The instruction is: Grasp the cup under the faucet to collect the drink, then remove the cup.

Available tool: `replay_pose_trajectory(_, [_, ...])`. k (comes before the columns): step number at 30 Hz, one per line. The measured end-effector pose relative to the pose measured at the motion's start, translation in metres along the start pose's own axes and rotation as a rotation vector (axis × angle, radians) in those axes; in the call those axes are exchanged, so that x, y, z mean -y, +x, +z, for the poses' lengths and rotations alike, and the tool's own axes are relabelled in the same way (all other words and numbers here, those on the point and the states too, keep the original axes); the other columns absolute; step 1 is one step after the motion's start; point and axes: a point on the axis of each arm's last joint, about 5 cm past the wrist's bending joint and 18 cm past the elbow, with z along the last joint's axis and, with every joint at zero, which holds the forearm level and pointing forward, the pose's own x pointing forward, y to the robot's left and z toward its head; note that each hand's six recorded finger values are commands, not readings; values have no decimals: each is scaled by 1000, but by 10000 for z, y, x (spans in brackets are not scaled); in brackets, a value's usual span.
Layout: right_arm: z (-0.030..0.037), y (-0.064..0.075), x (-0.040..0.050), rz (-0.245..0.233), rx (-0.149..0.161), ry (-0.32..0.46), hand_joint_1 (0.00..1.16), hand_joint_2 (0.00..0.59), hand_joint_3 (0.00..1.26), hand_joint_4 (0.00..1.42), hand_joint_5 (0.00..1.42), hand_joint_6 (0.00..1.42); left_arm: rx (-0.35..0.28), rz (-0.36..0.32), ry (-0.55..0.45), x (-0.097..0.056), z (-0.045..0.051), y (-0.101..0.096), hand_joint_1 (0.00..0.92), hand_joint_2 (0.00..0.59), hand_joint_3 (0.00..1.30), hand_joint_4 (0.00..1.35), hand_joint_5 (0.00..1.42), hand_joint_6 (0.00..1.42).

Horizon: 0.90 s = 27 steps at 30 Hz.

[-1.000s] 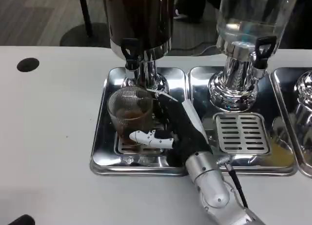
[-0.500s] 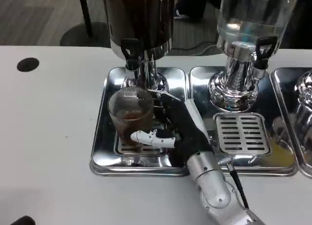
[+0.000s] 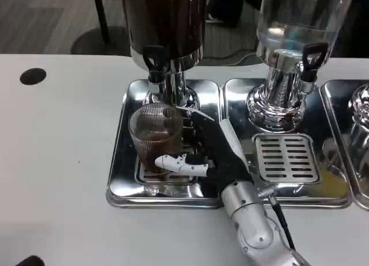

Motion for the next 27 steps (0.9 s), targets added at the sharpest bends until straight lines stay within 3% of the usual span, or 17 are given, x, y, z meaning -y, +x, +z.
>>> replay_pose_trajectory(10, [1,-35,-17,-5,5,8,955,184,410,387,389,274,2,-1,-3,6,2,6,0,5,0,0,0,0])
replay_pose_trajectory(27, [75,-5,-1,-17,36,13,949,193,411,396,389,289,6,-6,-7,23,9,15,0,5,0,0,0,0])
